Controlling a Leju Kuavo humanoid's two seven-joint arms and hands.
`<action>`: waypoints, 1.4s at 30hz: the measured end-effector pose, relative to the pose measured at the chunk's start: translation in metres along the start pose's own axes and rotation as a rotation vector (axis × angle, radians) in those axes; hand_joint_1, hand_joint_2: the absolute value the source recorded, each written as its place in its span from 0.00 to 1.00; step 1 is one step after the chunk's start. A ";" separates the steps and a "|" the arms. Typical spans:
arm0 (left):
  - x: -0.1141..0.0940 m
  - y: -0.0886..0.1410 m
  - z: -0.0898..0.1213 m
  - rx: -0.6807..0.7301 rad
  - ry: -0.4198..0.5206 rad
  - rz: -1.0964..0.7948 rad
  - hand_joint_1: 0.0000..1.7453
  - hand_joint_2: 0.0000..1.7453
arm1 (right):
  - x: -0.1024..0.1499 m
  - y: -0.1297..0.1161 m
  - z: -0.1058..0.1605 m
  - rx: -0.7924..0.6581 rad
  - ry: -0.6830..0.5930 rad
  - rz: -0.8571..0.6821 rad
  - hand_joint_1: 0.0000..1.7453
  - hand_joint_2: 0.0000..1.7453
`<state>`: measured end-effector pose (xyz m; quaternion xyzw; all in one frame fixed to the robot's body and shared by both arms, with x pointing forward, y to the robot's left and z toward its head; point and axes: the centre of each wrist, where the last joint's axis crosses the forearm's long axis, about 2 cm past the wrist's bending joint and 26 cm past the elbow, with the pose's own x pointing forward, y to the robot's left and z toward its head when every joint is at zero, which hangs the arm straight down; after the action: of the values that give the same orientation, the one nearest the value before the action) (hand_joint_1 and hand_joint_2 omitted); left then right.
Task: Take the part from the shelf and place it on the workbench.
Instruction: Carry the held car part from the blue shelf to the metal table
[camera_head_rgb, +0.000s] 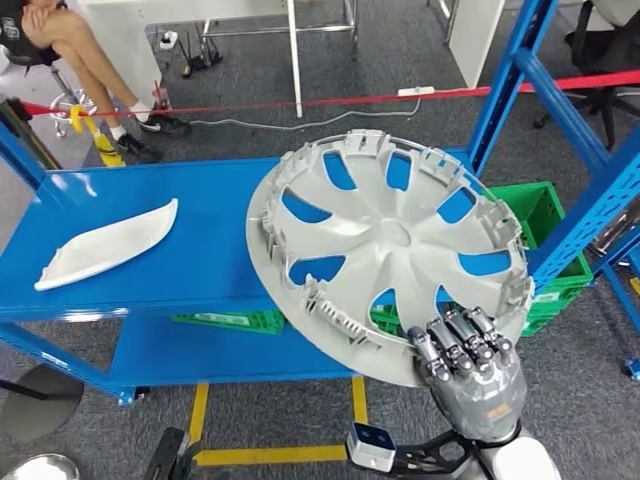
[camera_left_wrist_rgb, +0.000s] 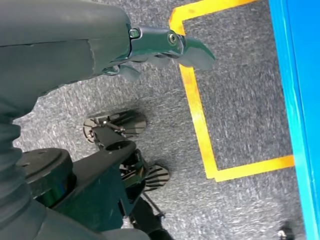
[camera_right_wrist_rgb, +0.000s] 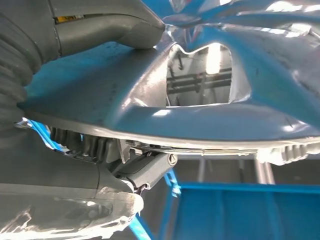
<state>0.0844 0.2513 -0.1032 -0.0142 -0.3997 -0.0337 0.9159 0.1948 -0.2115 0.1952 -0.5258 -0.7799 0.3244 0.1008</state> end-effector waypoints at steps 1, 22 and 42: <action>0.000 -0.001 0.000 -0.002 -0.001 -0.002 0.00 1.00 | 0.001 0.000 0.001 0.004 -0.001 -0.001 1.00 1.00; 0.007 -0.006 -0.004 -0.024 0.012 -0.049 0.00 1.00 | -0.001 -0.010 0.008 0.010 0.011 0.015 1.00 1.00; 0.029 -0.019 -0.018 -0.094 -0.007 -0.144 0.00 1.00 | -0.011 -0.035 0.014 -0.001 0.047 0.102 1.00 1.00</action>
<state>0.1161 0.2302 -0.0939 -0.0286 -0.4010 -0.1180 0.9080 0.1666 -0.2352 0.2080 -0.5725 -0.7496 0.3161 0.1021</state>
